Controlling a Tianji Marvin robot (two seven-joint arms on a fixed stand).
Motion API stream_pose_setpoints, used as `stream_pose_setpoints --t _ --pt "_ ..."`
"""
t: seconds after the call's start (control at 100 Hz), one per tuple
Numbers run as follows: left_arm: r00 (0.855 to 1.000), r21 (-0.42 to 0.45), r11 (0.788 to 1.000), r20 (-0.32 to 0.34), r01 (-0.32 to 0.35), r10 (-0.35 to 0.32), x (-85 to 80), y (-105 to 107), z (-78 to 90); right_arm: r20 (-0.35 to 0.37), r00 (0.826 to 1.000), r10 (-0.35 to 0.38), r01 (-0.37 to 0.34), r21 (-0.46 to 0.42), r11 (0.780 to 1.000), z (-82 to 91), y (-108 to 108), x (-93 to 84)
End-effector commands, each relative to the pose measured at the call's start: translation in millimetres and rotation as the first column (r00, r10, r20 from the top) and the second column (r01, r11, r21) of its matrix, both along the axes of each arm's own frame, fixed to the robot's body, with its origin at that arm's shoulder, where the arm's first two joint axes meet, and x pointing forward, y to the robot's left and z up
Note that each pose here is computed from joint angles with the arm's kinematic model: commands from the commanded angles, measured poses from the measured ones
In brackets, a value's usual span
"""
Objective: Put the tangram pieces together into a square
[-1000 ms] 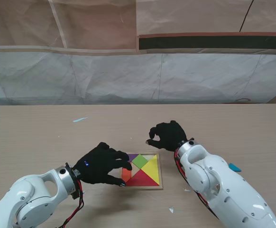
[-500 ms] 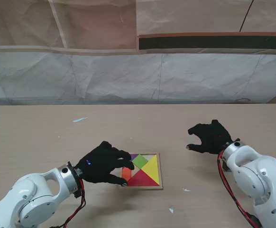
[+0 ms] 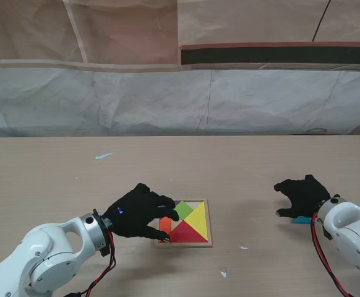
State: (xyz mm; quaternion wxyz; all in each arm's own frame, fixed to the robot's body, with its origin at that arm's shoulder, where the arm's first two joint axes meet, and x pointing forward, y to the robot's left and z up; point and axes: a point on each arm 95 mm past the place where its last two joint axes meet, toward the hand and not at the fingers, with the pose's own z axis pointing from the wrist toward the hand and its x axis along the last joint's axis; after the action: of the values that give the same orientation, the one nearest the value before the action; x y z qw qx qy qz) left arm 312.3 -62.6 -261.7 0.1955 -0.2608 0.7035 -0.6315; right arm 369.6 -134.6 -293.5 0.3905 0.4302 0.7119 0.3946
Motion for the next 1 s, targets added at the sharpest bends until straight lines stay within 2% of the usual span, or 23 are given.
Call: stream_pose_setpoints --t 0.0,0.37,0.78,0.99 --pt "1.000 0.012 1.000 -0.012 -0.004 0.004 0.0 0 -1.5 -0.044 0.999 -0.008 0.007 -0.025 1.000 -11.8 -7 -5.5" --pt "1.000 0.014 1.000 -0.024 -0.005 0.005 3.3 -3 -1.4 -0.083 0.996 -0.022 0.017 -0.061 0.998 -30.5 -18 -8.8" --pt "0.999 0.015 1.000 -0.038 0.001 0.000 6.9 -9 -2.6 -0.058 0.998 -0.032 0.028 -0.064 0.998 -57.7 -20 -6.3" --pt "0.999 0.019 1.000 -0.039 0.000 0.000 6.9 -9 -2.5 -0.052 0.998 -0.031 0.028 -0.067 0.997 -65.7 -21 -3.5"
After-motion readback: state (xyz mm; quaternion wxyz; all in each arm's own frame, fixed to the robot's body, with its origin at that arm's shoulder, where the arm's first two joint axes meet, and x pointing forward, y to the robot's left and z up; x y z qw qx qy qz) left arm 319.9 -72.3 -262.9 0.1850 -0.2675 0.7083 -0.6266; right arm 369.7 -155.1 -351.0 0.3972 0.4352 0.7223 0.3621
